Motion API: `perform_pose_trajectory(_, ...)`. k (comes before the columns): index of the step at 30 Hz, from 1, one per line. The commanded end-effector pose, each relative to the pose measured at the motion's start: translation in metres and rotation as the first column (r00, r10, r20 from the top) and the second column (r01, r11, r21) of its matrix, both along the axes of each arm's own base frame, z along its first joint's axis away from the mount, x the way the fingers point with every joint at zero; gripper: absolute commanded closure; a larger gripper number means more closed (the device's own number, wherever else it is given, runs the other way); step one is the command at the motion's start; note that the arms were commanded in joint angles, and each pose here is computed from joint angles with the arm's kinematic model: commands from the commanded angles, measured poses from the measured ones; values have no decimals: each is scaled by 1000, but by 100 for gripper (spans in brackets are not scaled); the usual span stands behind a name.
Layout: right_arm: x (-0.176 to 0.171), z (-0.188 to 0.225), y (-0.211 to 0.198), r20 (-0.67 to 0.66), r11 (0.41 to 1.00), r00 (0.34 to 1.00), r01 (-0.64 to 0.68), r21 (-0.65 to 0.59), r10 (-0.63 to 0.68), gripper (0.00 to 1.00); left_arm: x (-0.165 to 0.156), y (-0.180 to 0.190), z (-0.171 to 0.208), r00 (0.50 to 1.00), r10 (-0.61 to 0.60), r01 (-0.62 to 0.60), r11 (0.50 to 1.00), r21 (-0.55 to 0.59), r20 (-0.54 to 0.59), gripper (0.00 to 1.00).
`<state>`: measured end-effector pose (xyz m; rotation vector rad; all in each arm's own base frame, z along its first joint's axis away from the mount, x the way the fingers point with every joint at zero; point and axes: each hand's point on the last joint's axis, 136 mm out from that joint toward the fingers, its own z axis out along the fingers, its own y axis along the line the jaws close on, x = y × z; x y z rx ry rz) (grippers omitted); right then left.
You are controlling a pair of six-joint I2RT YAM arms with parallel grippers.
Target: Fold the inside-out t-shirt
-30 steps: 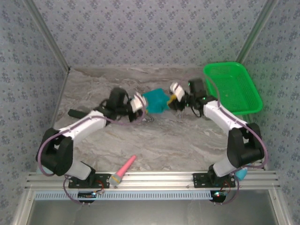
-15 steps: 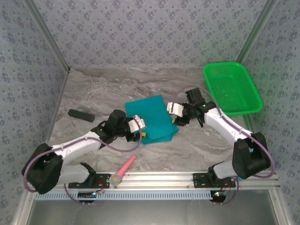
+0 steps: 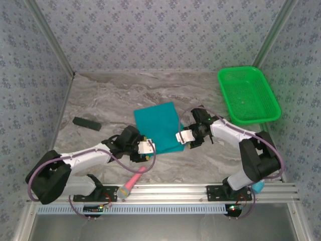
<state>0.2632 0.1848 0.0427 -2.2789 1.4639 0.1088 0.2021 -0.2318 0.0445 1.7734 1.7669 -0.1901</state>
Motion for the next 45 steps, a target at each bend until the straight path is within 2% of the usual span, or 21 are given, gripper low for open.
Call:
perform_pose_trajectory(1,3,-6,11,33,997,997,-75,-6,75,38,6,3,1,998,-44,41,997,65,54,24)
perform_pose_trajectory(5,-1,-24,11,15,994,995,-103,-47,104,39,12,8,-9,997,-53,44,990,132,62,24)
perform_pose_trajectory(8,-7,-32,12,23,992,993,-111,-54,113,43,16,4,-13,996,-68,58,987,152,60,28)
perform_pose_trajectory(10,-8,-34,12,52,992,992,-113,-53,116,52,20,0,-14,994,-84,73,986,150,64,29)
perform_pose_trajectory(12,-12,-32,11,67,992,991,-111,-56,115,70,20,-10,-12,991,-118,109,986,127,61,35)
perform_pose_trajectory(13,-15,-30,10,71,993,991,-109,-54,113,75,19,-14,-13,989,-138,131,985,116,55,40)
perform_pose_trajectory(14,-19,-28,9,68,993,992,-105,-50,108,81,19,-18,-13,986,-158,151,982,110,52,50)
perform_pose_trajectory(16,-29,-23,5,48,994,994,-98,-53,101,88,14,-20,-13,982,-186,182,977,115,20,79)
perform_pose_trajectory(17,-36,-19,1,33,994,995,-94,-60,96,90,10,-18,-14,980,-200,199,972,122,-4,100)
perform_pose_trajectory(19,-46,-10,-4,3,996,998,-64,-62,64,99,-2,-14,-12,970,-238,242,961,136,-47,100)
perform_pose_trajectory(21,-62,8,-9,-74,998,997,-12,-62,7,100,-11,-13,4,969,-233,241,964,109,-79,100)
perform_pose_trajectory(25,-107,44,-14,-228,994,971,54,-95,-75,100,-38,-31,52,945,-288,284,958,-51,-153,100)
perform_pose_trajectory(27,-124,57,-17,-268,989,954,114,-93,-135,100,-57,-41,74,922,-299,278,953,-117,-244,100)
perform_pose_trajectory(29,-139,65,-16,-351,976,911,207,-62,-216,100,-68,-44,88,903,-263,221,962,-160,-339,100)
perform_pose_trajectory(31,-138,73,-14,-421,946,855,323,-23,-303,100,-67,-39,96,883,-196,124,974,-191,-427,100)
perform_pose_trajectory(33,-126,83,-8,-536,884,752,467,21,-384,100,-60,-35,106,832,-149,14,968,-249,-534,100)
perform_pose_trajectory(35,-116,86,-3,-620,845,673,534,32,-402,100,-43,-33,116,762,-111,-114,947,-301,-638,100)
perform_pose_trajectory(36,-111,84,0,-649,832,637,555,10,-416,100,-29,-31,119,730,-76,-185,935,-304,-679,100)
perform_pose_trajectory(39,-99,74,0,-697,800,524,588,-119,-489,100,-4,-27,110,674,-38,-263,921,-288,-738,100)
perform_pose_trajectory(42,-75,65,-4,-719,731,406,651,-206,-564,100,17,-22,99,587,-6,-325,914,-243,-810,100)
perform_pose_trajectory(45,-63,63,0,-740,719,368,660,-219,-563,100,28,-23,93,551,11,-329,922,-205,-835,100)
